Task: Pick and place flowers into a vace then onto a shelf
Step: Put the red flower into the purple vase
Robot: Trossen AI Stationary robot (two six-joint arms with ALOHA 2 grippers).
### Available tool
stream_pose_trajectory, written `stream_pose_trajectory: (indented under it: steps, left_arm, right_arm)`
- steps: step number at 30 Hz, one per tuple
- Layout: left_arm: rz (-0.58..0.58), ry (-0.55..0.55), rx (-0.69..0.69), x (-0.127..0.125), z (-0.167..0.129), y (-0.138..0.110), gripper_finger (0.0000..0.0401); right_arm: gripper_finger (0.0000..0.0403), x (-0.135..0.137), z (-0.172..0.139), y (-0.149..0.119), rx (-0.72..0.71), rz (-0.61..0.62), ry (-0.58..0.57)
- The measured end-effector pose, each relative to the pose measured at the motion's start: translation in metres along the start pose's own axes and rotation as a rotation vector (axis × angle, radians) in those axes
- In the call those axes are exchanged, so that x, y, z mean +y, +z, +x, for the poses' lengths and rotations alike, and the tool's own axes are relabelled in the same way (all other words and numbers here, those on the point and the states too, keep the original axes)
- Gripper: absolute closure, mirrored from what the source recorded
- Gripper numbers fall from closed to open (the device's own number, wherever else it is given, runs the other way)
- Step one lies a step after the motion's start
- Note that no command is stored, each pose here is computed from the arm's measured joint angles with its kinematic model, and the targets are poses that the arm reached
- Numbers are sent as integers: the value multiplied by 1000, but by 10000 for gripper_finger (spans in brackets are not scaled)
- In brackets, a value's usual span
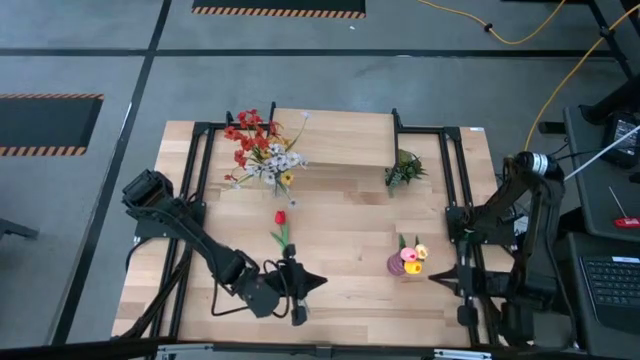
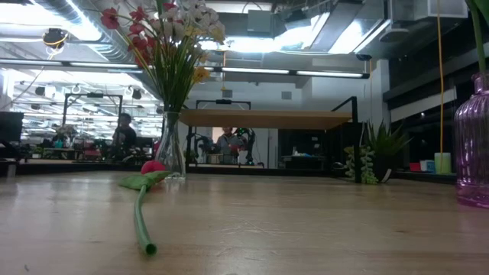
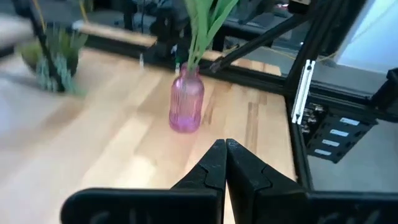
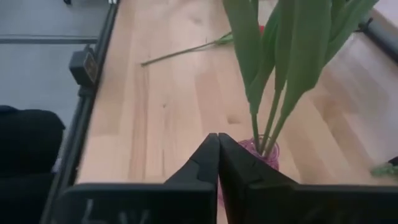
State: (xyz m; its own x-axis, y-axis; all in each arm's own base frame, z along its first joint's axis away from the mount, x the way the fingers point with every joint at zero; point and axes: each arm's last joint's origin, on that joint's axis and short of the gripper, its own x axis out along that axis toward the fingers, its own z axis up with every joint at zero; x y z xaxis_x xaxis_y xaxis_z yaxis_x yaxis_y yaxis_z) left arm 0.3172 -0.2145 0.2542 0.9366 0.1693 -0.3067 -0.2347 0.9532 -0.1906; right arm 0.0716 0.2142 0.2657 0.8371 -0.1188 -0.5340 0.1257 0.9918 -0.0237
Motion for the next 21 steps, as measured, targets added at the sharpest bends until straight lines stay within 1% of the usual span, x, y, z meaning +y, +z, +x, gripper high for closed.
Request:
stream_pose_trajectory:
  steps: [4, 9, 12, 14, 16, 21]
  left_arm:
    - [-127, 58, 83, 5, -3, -12, 399]
    - [-303, 121, 235, 16, -3, -25, 399]
    - [-374, 150, 317, 22, -3, -27, 399]
    - [-413, 180, 385, 23, -4, -22, 399]
    - [-455, 238, 457, 28, -6, -17, 399]
    - [-566, 445, 585, 44, -13, -11, 398]
  right_arm:
    - [399, 5, 6, -6, -26, -37, -31]
    - [391, 12, 11, -13, -29, -80, -59]
    - [394, 15, 14, -17, -40, -105, -74]
    - [398, 16, 16, -19, -47, -124, -86]
    - [400, 17, 17, -21, -46, -140, -95]
    - [392, 19, 20, -24, -44, -160, -107]
